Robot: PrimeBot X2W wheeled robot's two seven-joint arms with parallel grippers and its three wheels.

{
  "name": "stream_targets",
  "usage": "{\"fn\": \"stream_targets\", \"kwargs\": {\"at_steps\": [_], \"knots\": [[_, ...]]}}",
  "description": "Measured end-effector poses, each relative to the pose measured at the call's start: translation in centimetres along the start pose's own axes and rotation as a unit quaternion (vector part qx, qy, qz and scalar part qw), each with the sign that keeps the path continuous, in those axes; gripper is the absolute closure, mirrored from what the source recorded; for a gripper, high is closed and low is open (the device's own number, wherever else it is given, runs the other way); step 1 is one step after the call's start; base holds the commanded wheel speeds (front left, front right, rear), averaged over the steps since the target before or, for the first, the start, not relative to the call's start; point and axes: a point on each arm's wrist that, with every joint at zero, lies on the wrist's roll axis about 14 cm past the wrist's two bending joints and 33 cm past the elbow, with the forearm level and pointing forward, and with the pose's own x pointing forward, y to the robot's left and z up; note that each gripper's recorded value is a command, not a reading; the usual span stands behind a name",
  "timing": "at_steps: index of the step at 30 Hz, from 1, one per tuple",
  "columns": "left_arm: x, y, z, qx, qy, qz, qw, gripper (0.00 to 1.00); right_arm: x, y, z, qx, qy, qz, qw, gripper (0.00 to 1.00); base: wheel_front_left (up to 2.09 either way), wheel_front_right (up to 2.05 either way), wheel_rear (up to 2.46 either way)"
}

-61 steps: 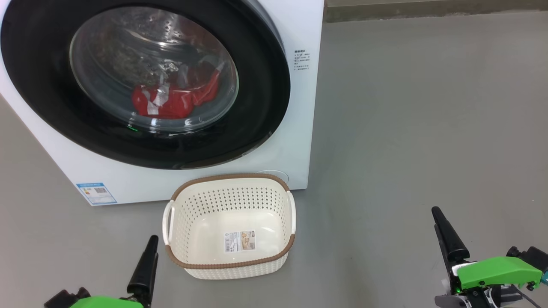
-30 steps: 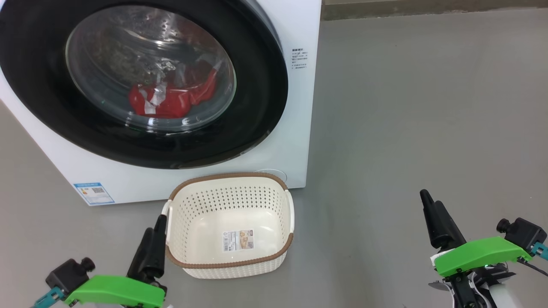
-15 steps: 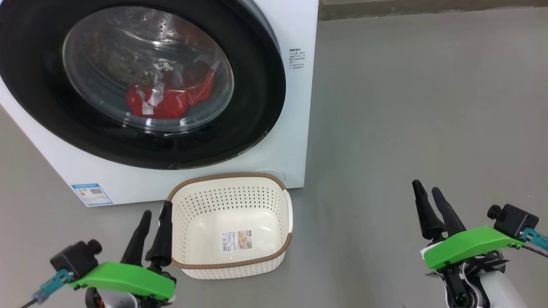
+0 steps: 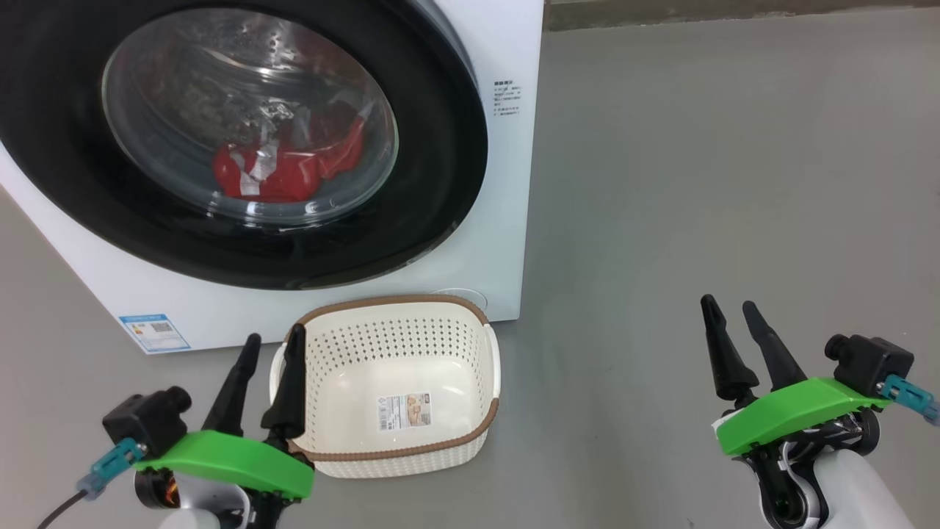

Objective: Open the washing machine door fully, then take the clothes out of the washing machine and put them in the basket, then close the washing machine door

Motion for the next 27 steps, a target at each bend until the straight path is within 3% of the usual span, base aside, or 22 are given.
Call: {"fn": "stream_targets", "kwargs": {"at_steps": [27], "knots": [[1.8, -2.0, 1.2, 0.151, -0.026, -0.041, 0.987, 0.00, 1.8, 3.4, 1.6, -0.153, -0.032, 0.066, 0.986, 0.00, 0.00, 0.00, 0.00]]}}
